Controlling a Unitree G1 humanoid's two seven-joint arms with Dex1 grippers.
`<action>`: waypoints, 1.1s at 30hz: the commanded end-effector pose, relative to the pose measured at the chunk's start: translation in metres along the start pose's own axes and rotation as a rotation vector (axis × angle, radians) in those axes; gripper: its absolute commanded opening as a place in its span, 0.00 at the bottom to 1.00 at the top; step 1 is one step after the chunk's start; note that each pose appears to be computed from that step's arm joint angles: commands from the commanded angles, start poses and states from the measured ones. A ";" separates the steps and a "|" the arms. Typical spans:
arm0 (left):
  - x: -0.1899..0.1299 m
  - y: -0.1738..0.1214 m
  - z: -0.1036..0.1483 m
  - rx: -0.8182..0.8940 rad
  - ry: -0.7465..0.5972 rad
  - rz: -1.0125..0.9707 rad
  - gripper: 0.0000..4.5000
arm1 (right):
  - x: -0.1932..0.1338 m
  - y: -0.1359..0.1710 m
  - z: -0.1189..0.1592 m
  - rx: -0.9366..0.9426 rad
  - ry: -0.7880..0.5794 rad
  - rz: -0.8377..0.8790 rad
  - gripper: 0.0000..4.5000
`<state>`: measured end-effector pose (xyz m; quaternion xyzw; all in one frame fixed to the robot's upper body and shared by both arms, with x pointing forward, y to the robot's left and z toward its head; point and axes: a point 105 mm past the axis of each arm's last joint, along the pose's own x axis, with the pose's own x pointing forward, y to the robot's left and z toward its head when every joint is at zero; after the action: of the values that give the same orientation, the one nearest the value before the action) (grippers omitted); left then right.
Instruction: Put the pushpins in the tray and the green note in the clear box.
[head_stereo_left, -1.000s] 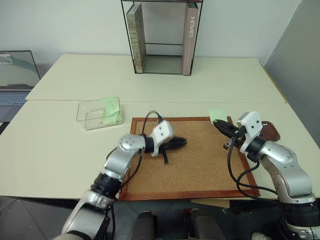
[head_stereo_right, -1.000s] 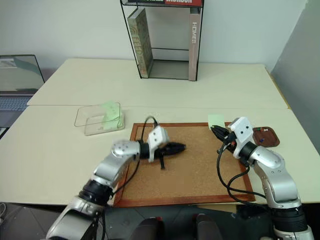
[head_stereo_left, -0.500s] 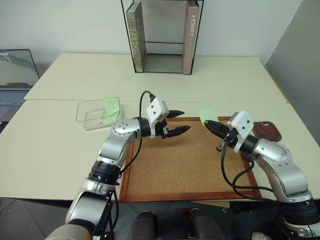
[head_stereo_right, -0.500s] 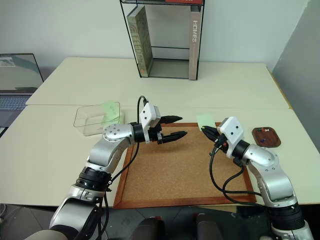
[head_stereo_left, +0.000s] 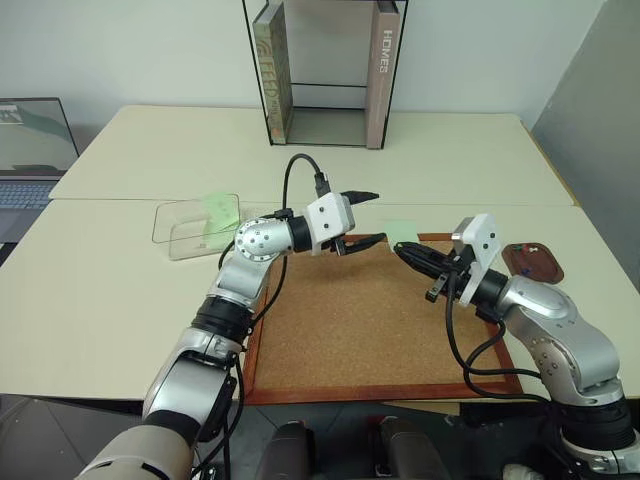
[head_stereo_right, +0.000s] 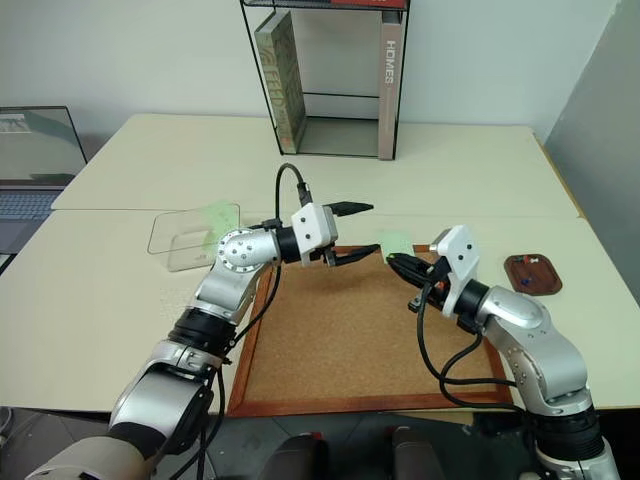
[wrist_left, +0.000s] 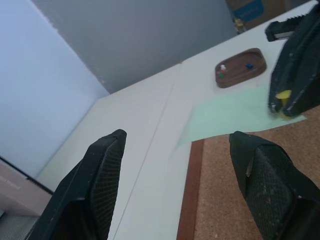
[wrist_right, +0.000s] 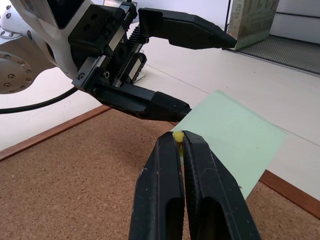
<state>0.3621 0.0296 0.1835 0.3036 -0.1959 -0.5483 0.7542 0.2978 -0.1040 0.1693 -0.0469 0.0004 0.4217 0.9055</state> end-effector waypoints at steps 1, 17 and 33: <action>0.005 -0.007 0.009 0.055 -0.035 -0.089 0.77 | -0.001 0.002 0.020 -0.020 -0.055 0.004 0.00; 0.001 -0.015 -0.003 0.175 -0.011 -0.218 0.77 | -0.001 0.002 0.026 0.029 -0.045 0.014 0.00; 0.012 -0.015 -0.013 0.128 0.032 -0.192 0.47 | 0.002 0.003 0.030 0.035 -0.049 0.028 0.00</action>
<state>0.3614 0.0230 0.1467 0.3820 -0.1657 -0.6060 0.6778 0.2990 -0.1002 0.1833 -0.0118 0.0171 0.4305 0.9024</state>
